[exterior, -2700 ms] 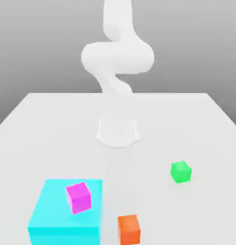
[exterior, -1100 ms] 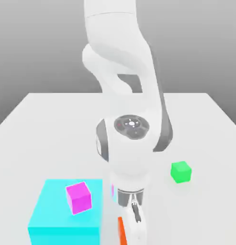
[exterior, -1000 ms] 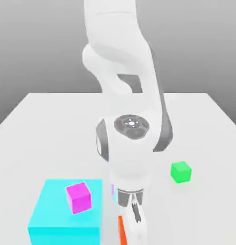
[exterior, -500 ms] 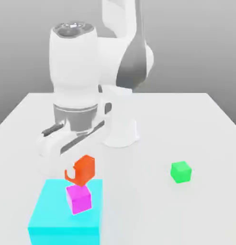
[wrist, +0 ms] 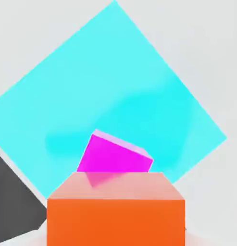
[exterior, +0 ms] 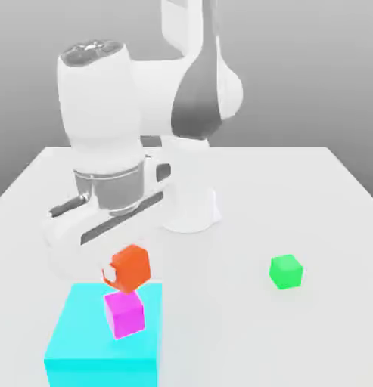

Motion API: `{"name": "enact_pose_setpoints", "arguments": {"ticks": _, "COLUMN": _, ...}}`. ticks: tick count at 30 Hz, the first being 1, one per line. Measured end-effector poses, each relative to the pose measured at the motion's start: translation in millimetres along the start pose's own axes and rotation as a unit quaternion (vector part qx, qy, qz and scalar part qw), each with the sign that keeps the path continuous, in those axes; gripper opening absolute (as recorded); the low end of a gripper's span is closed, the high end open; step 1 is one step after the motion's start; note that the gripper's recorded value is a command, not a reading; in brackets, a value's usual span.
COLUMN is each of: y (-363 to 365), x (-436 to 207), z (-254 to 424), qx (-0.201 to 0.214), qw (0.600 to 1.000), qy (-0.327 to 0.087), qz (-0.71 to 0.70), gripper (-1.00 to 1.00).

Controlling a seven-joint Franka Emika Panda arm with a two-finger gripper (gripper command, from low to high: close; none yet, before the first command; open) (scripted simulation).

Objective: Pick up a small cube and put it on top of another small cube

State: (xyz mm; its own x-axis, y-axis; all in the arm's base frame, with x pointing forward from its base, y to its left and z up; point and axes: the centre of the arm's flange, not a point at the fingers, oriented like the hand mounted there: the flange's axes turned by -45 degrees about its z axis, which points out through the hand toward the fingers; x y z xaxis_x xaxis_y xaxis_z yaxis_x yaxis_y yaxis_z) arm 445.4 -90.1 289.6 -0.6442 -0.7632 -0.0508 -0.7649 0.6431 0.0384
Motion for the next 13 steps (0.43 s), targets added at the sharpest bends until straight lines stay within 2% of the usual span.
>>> {"name": "enact_pose_setpoints", "arguments": {"ticks": 13, "y": 0, "x": 2, "z": 28, "qx": 0.0, "qw": 1.0, "qy": 0.01, "qz": 0.001, "gripper": -1.0}}
